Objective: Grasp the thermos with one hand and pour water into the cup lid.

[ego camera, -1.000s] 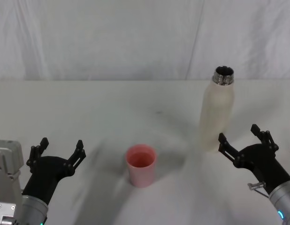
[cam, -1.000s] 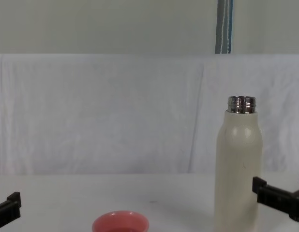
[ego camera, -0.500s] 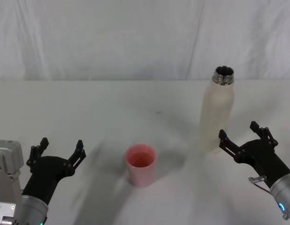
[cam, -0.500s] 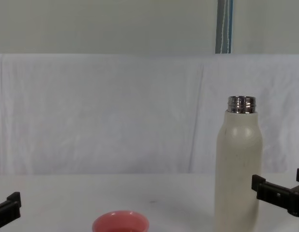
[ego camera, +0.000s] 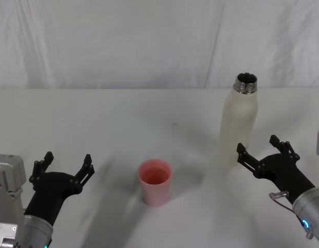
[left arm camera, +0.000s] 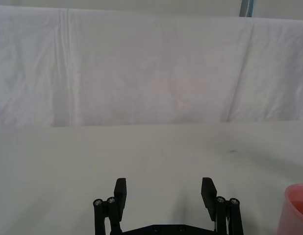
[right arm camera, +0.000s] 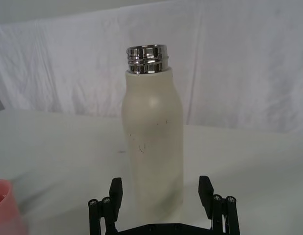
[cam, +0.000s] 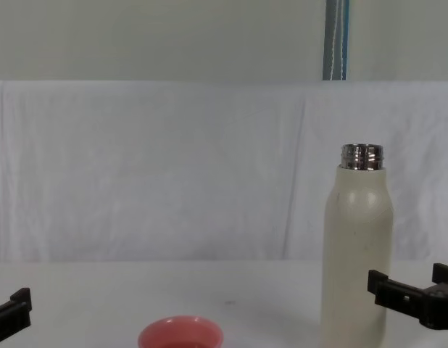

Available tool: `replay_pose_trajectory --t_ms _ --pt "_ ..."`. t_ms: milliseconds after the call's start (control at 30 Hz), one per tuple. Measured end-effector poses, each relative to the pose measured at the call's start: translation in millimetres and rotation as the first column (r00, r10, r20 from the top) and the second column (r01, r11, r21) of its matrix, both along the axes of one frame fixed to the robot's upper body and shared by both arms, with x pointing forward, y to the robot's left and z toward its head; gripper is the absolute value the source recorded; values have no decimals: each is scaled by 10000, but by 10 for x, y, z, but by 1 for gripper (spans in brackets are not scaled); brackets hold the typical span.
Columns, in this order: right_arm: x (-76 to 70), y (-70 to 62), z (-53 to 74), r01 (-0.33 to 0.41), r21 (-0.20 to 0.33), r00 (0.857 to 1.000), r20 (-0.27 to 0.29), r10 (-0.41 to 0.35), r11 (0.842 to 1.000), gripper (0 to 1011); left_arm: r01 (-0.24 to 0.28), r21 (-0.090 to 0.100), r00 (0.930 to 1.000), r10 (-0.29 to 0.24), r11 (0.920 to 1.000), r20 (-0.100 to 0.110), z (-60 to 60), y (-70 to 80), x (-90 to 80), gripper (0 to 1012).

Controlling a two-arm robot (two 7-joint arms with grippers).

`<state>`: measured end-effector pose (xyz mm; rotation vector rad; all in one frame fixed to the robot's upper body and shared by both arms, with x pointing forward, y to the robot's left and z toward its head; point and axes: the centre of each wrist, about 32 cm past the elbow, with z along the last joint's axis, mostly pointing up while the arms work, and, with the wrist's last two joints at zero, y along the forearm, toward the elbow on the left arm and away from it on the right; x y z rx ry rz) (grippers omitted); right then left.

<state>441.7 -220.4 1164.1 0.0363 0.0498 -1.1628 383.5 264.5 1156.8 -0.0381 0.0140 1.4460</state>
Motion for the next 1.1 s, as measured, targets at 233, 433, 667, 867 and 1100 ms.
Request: replay_pose_trajectory --t_ms 233,433,667,867,1100 --pt "80 10 -39 -117 -44 9998 -140 117 9999 1000 0 0 10000 0 10000 -1 0 0 0 1001" --pt "167 5 -86 -118 -85 9995 -285 116 9999 1000 0 0 10000 0 10000 -1 0 0 0 1001" --pt "261 16 -123 -133 -107 9992 -381 129 9999 1000 0 1 10000 0 10000 0 0 0 0 1001" --pt "323 29 -118 -218 -119 9992 -348 213 9997 1000 0 0 10000 0 10000 0 0 0 0 1001" --pt "383 54 -103 -309 -122 9992 -266 305 9994 1000 0 1 10000 0 10000 0 0 0 0 1001"
